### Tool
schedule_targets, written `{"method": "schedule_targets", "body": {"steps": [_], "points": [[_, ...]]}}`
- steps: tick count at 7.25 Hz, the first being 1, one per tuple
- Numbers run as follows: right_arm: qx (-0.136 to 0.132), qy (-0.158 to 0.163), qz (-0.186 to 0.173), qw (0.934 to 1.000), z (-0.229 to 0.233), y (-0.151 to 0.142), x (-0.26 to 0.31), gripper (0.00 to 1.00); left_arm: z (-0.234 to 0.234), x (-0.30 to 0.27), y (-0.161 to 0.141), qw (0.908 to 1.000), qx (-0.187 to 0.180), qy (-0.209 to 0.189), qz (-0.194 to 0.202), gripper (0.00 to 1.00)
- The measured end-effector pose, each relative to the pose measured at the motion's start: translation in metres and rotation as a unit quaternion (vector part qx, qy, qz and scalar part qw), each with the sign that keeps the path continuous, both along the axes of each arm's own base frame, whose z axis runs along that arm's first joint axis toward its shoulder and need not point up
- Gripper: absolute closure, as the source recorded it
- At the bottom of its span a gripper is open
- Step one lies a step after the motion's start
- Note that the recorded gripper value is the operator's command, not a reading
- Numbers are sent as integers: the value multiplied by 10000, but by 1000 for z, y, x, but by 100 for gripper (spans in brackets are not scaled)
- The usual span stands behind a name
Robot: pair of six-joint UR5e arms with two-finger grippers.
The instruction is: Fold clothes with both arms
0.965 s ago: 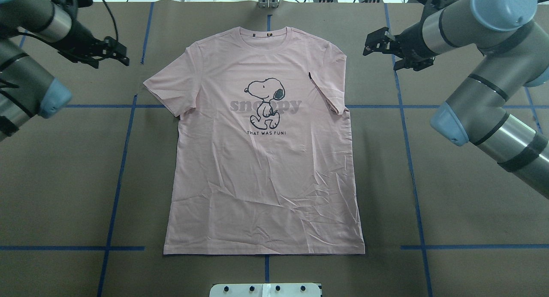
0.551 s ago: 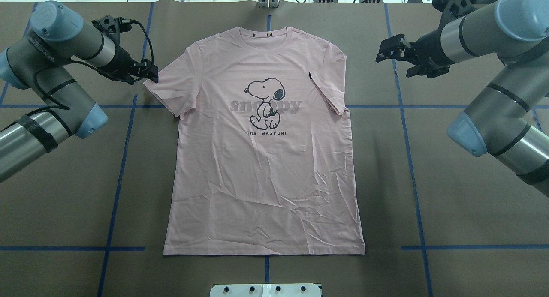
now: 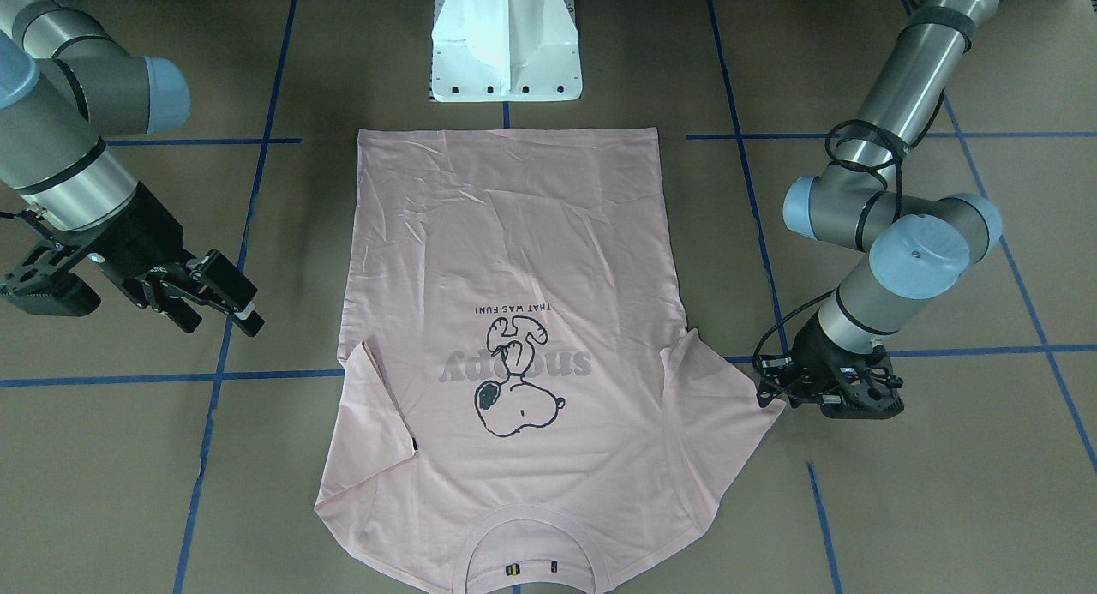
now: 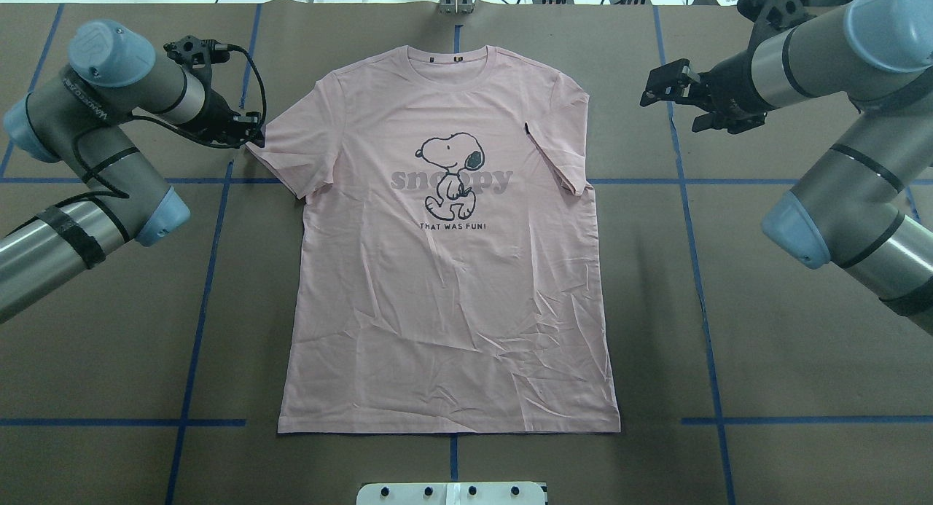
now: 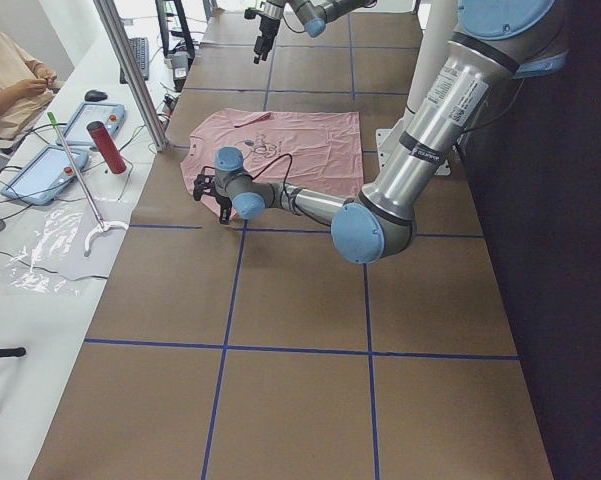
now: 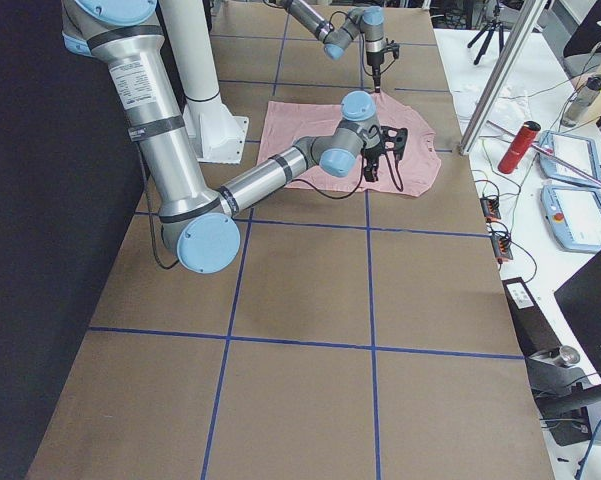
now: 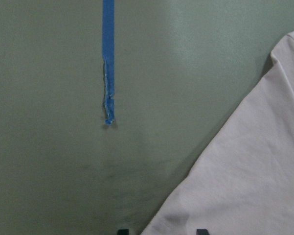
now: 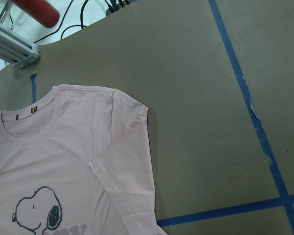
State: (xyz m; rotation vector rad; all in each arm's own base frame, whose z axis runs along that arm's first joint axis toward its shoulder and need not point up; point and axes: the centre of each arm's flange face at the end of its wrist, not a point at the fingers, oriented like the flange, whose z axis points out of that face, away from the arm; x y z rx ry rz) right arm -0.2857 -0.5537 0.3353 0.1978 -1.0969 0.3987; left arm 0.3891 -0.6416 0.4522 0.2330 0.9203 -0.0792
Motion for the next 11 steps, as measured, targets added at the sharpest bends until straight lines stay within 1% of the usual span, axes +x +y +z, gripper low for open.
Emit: {"method": "schedule_targets", "body": {"steps": [1,2,5,7,8,9,10,11], "points": [[-2,5,-3,10000,1,0,0,0,0,0,0,10000,5,-6,1,72],[-5,10,-7,10000,1,0,-1,0,1,0,0,10000,15,-20,-15,100],[-16,30,-4,10000,4,-1,-1,0,-2,-1,-3,9999,94,-68,-88,100],[-23,38,-2,10000,5,-1,-1,0,-19,0,-4,9998,167,38,-131,100],[-25,37,-1,10000,5,-1,-2,0,-39,2,-4,9995,148,179,-217,100],[-27,37,0,10000,5,-1,-1,0,-65,17,-2,9987,14,385,-320,100],[-32,41,-1,10000,6,-1,-2,0,-91,45,6,9976,-150,573,-348,100],[-42,52,-2,10000,7,-1,-2,0,-108,66,9,9968,-239,657,-392,100]]}}
